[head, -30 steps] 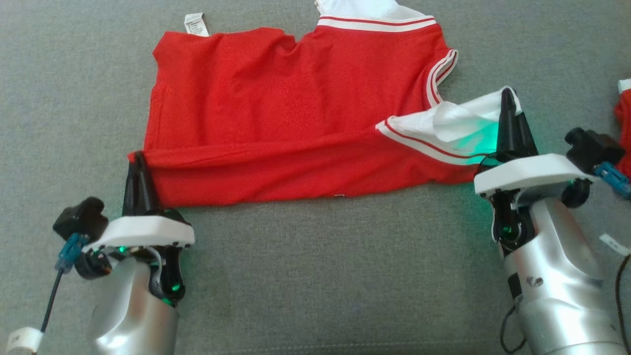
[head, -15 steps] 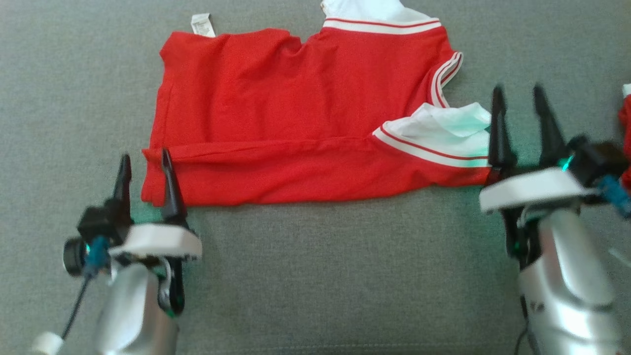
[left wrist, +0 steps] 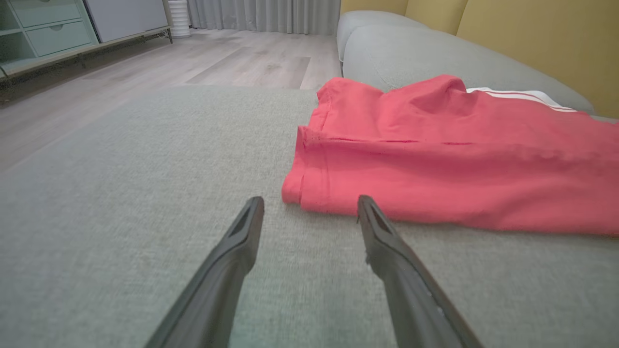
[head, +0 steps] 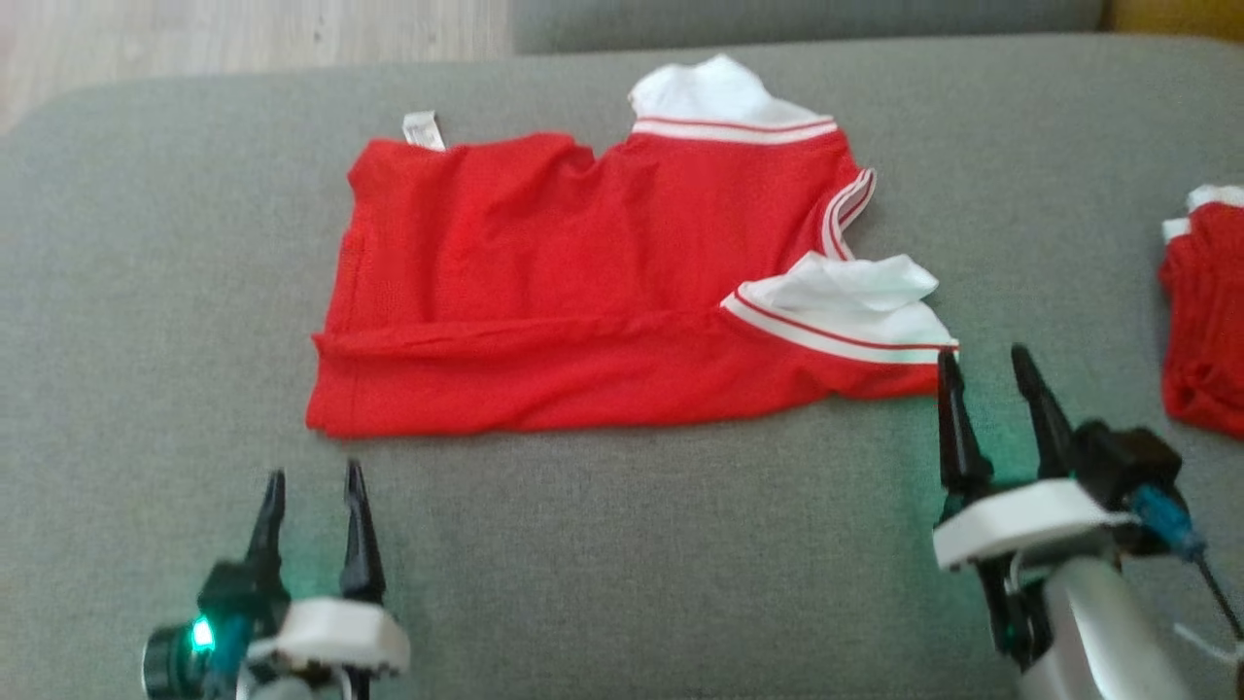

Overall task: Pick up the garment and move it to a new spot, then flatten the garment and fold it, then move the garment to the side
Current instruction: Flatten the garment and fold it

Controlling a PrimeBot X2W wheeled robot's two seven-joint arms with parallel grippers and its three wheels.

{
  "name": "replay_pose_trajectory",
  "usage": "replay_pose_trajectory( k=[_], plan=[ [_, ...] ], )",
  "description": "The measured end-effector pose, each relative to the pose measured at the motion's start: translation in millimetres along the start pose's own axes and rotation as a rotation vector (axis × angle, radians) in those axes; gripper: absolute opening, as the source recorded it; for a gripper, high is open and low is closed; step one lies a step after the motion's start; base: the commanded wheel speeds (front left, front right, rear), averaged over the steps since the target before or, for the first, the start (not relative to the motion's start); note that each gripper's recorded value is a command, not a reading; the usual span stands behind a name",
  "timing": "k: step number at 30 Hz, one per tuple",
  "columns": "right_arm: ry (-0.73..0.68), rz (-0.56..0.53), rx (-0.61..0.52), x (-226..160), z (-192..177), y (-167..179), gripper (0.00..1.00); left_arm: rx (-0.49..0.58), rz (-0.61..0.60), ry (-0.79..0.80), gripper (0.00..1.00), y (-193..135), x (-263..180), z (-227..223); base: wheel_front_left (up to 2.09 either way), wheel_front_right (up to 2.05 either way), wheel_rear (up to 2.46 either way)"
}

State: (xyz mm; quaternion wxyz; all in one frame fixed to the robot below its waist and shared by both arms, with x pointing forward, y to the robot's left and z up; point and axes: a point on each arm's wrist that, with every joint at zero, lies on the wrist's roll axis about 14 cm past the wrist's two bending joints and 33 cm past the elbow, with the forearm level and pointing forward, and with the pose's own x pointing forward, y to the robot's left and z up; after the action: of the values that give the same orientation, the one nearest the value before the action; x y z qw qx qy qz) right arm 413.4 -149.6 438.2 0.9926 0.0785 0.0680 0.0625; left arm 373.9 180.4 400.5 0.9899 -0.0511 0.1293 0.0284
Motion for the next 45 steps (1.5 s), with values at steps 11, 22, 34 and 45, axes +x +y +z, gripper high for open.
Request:
replay_pose_trajectory(
  k=[11, 22, 34, 45],
  plan=[
    [0.033, -0.013, 0.016, -27.3, -12.6, -0.4, 1.00, -0.008, 0.017, 0.020, 1.00, 7.7, -33.5, -13.1, 0.00, 0.00, 0.00],
    [0.101, -0.029, 0.035, 9.6, -29.6, -7.2, 1.00, -0.015, -0.035, 0.031, 1.00, -8.5, -7.5, -11.8, 0.00, 0.00, 0.00],
    [0.270, -0.027, -0.005, 33.4, -79.1, -9.0, 0.00, -0.045, -0.020, 0.046, 1.00, -3.8, 7.8, -14.4, 0.00, 0.00, 0.00],
    [0.229, -0.016, 0.010, 42.3, -69.3, -7.3, 0.00, -0.134, -0.061, 0.014, 1.00, -9.3, 40.6, -0.2, 0.00, 0.00, 0.00]
  ],
)
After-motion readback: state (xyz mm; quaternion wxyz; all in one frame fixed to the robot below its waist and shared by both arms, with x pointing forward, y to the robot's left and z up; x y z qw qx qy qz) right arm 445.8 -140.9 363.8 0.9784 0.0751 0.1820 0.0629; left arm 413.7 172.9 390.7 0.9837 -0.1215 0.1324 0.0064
